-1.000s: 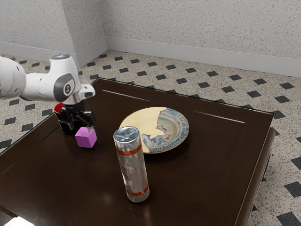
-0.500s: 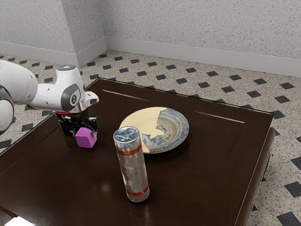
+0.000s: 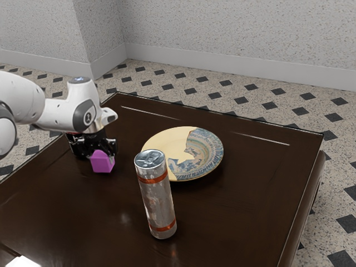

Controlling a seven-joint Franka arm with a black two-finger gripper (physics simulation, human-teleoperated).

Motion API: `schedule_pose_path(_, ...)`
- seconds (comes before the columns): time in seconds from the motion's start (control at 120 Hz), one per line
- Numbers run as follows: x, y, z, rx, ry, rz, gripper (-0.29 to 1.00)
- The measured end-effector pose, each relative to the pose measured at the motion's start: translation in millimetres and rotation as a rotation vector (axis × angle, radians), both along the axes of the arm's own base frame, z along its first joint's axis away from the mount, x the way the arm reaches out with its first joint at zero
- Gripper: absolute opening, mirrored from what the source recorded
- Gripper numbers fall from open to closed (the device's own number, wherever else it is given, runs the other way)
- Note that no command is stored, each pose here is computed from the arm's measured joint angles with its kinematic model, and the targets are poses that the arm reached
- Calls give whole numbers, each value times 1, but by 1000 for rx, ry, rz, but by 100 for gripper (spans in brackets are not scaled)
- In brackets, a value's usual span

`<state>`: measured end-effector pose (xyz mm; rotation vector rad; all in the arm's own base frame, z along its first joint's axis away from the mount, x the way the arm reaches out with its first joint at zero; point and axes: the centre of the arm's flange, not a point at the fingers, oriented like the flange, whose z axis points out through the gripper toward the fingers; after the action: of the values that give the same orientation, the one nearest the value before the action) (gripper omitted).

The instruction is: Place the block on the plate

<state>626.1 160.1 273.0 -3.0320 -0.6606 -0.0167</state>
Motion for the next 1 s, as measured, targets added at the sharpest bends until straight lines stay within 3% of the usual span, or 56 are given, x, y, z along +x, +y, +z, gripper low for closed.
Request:
schedule_pose_path(0.2,-1,-40,47,-6,-51,-49,44)
schedule_pose_path(0.325,-4,-95,112,-19,-141,-128,42)
schedule_pose_path(0.45,6,-192,132,-31,-182,-279,43)
schedule_pose_path(0.542,35,-250,122,-28,-200,-361,42)
schedule_pose_path(0.683,76,-279,75,-18,-186,-386,42)
schedule_pose_path(0.85,93,-278,40,-12,-165,-373,43)
schedule_pose_path(1.0,94,-274,57,-14,-187,-364,56)
